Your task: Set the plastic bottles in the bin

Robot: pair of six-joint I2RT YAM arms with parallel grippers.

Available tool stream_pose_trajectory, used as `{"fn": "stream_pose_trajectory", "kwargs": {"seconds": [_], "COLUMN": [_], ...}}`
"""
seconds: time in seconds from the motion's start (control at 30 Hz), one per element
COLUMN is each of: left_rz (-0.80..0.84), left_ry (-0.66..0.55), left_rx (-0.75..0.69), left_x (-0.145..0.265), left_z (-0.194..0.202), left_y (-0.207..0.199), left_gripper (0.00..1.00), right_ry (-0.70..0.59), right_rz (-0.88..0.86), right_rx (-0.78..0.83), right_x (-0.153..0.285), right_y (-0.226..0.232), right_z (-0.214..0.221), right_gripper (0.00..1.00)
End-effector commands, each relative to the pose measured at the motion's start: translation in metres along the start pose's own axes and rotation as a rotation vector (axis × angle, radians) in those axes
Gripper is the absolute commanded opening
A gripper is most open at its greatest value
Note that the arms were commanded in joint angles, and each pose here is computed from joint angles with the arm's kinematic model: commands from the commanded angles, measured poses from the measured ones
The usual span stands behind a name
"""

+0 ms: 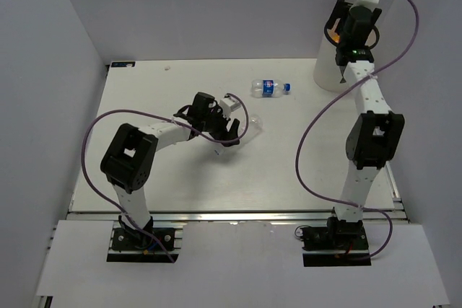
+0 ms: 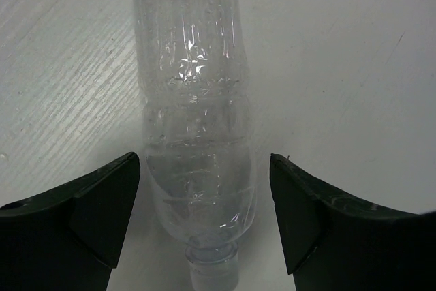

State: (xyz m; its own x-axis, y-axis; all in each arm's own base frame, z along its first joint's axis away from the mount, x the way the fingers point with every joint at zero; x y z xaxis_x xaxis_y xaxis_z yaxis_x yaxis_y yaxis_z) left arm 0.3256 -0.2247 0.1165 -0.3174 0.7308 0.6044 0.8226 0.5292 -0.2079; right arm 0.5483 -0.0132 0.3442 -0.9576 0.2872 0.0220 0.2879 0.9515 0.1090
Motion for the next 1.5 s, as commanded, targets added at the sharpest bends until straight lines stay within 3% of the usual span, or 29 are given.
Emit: {"fn": "stream_pose_trajectory", "kwargs": {"seconds": [0.0,0.1,0.17,0.3,0.4,0.53,0.63,0.73,0.87,1.4,1.47], "left_rz": [0.026,0.033,0.024,0.013,-0.018,-0.017,-0.009,0.019,0.04,0.165,0.161], "left_ry": [0.011,0.024,0.018,0.002,-0.053,-0.169,-0.28,-0.345,-0.376,-0.462,-0.455], "left_rx": [-0.009,-0.003,0.002,-0.017,-0.03,-0.048,-0.06,-0.06,-0.06,-0.091,-0.091], "left_x": [-0.002,-0.006,-0.008,-0.004,0.008,0.028,0.046,0.058,0.064,0.073,0.073], "left_z": [-0.006,-0.003,-0.004,-0.014,-0.03,-0.051,-0.058,-0.055,-0.051,-0.062,-0.061], "left_y": [0.002,0.003,0.004,0.005,0.002,-0.01,-0.022,-0.035,-0.043,-0.06,-0.06], "left_gripper": [0.85,0.84,0.78,0.54,0.39,0.31,0.31,0.3,0.28,0.25,0.25], "right_ry": [-0.142,-0.172,-0.113,-0.068,0.019,0.236,0.407,0.508,0.531,0.62,0.612], "right_rz": [-0.134,-0.196,-0.192,-0.283,-0.437,-0.705,-0.872,-1.015,-1.181,-1.142,-1.131], "right_rx": [-0.154,-0.202,-0.202,-0.25,-0.26,-0.351,-0.389,-0.401,-0.453,-0.52,-0.524], "right_x": [0.052,0.087,0.098,0.14,0.163,0.188,0.213,0.233,0.26,0.259,0.257], "right_y": [0.005,0.002,-0.003,-0.005,0.003,0.025,0.051,0.07,0.097,0.121,0.123], "right_z": [-0.078,-0.093,-0.068,-0.06,-0.038,0.007,0.057,0.078,0.092,0.125,0.124], "right_gripper": [0.89,0.89,0.89,0.89,0.89,0.89,0.89,0.89,0.89,0.89,0.84]}}
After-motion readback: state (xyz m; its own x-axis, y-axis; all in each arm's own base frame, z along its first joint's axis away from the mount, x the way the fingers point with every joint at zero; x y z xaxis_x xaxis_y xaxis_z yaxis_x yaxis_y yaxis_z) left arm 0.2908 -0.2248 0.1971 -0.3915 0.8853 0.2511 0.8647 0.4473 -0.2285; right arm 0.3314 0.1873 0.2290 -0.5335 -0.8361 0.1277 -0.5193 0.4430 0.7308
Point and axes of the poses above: each gripper's point midway between its finger pads, its own x axis back along the fingers, its own y axis along the line the jaws close on, z = x × y, the point moved 9 cm from there along x, back along the fingers, and after that the axes turned 3 degrees about -x, right-handed, at the moved point
